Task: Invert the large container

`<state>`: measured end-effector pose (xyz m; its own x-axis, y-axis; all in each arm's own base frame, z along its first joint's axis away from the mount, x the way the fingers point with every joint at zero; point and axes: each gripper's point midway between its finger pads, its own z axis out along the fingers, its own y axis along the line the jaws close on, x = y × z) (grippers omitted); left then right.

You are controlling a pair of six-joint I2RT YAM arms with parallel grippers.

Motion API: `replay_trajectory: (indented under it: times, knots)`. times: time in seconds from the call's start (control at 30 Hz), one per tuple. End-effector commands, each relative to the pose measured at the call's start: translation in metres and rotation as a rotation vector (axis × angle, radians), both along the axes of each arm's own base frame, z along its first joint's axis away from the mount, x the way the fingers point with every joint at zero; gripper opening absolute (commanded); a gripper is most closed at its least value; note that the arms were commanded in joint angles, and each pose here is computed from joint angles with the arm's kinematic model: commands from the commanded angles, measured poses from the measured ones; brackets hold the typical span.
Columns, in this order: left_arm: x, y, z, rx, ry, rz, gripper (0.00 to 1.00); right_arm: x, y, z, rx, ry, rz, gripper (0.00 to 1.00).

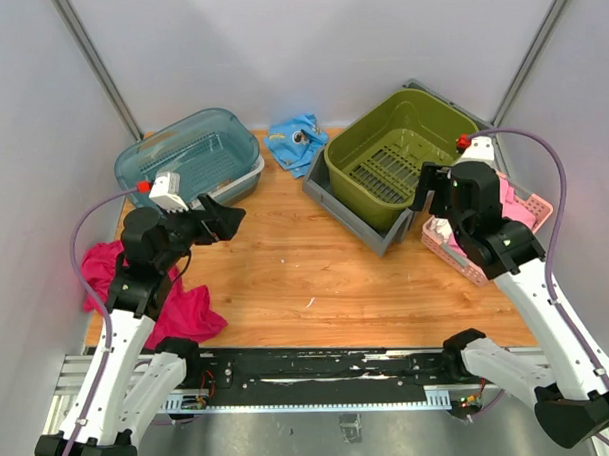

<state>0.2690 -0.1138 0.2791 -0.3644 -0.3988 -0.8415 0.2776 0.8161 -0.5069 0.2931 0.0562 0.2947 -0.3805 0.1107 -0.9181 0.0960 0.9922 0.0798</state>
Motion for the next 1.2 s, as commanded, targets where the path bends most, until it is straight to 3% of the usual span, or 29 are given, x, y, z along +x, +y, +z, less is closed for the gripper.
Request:
replay_trajectory:
  times: [0.0, 0.27, 0.43, 0.63, 0.77, 0.93, 1.17]
  knots:
    - [0.004, 0.006, 0.001, -0.004, -0.026, 0.035, 0.99, 0.002, -0.006, 0.003, 0.033, -0.035, -0.043, 0.84]
    - [0.014, 0.017, -0.013, -0.036, 0.043, 0.138, 0.99, -0.002, -0.009, -0.001, 0.04, -0.052, -0.051, 0.84]
    - [0.019, 0.023, -0.024, 0.021, 0.053, 0.158, 0.99, -0.003, -0.004, -0.012, 0.062, -0.028, -0.035, 0.84]
    - [0.044, 0.045, -0.051, 0.291, 0.268, 0.207, 0.99, -0.001, 0.009, -0.018, 0.099, -0.017, 0.019, 0.85]
    - [0.07, 0.038, -0.047, 0.436, 0.207, 0.086, 0.99, 0.0, 0.017, -0.015, 0.118, -0.037, 0.062, 0.85]
    - [0.115, 0.043, -0.025, 0.563, 0.166, 0.086, 0.99, 0.001, 0.02, -0.011, 0.119, -0.044, 0.081, 0.85]
    - [0.159, 0.063, -0.058, 0.814, 0.275, 0.065, 0.99, 0.0, 0.024, -0.015, 0.129, -0.025, 0.098, 0.85]
